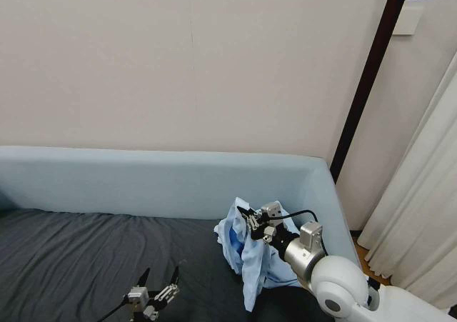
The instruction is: Pick up the clothes from the sofa and hang them on the clothes hanger.
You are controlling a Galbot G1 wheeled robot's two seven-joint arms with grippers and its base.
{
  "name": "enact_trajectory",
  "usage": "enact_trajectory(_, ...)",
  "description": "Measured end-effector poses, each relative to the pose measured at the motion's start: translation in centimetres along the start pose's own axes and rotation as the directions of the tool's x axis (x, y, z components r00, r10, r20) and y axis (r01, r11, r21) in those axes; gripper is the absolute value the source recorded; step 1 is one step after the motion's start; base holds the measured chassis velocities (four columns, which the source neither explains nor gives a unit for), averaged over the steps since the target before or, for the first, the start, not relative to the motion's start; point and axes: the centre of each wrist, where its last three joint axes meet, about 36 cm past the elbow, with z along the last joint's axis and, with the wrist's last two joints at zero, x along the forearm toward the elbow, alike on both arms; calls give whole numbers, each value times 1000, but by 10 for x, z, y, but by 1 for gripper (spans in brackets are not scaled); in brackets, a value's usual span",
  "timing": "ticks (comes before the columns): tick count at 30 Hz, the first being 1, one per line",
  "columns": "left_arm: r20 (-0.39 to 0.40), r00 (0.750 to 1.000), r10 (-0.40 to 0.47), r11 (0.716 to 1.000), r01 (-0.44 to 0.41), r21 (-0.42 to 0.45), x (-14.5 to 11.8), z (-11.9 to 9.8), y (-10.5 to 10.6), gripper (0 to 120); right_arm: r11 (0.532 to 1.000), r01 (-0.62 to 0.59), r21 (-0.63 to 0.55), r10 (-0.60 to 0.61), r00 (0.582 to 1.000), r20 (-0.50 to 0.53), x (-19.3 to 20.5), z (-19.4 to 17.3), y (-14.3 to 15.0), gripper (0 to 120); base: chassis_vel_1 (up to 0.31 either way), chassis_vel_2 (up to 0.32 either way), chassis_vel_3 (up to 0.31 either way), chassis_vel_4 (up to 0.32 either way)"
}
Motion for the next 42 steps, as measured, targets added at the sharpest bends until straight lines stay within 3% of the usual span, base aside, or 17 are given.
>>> enact_trajectory(7,-61,995,73,996,-71,48,-5,35,-26,100,1000,6,-5,-6,1000,-7,-8,2,1,0,0,0,0,0)
enact_trajectory(14,-51,995,90,994,-86,73,-36,65,-48,99,1000,-26,-5,26,1000,-14,5,-6,-10,0,0,0,0,0)
enact_trajectory(27,-59,997,52,992,-45,118,-68,85,-78,95,999,-41,-13,41,998,-38,21,1,-11,0,0,0,0,0)
enact_trajectory(30,-66,997,50,991,-41,127,-71,88,-81,90,999,-41,-12,40,998,-39,23,1,-11,0,0,0,0,0)
enact_trajectory(33,-82,995,50,989,-39,140,-74,94,-88,75,999,-42,-7,41,998,-41,27,-1,-10,0,0,0,0,0)
enact_trajectory(42,-117,993,30,986,-10,169,-87,110,-105,48,998,-59,-18,59,997,-40,32,-3,-9,0,0,0,0,0)
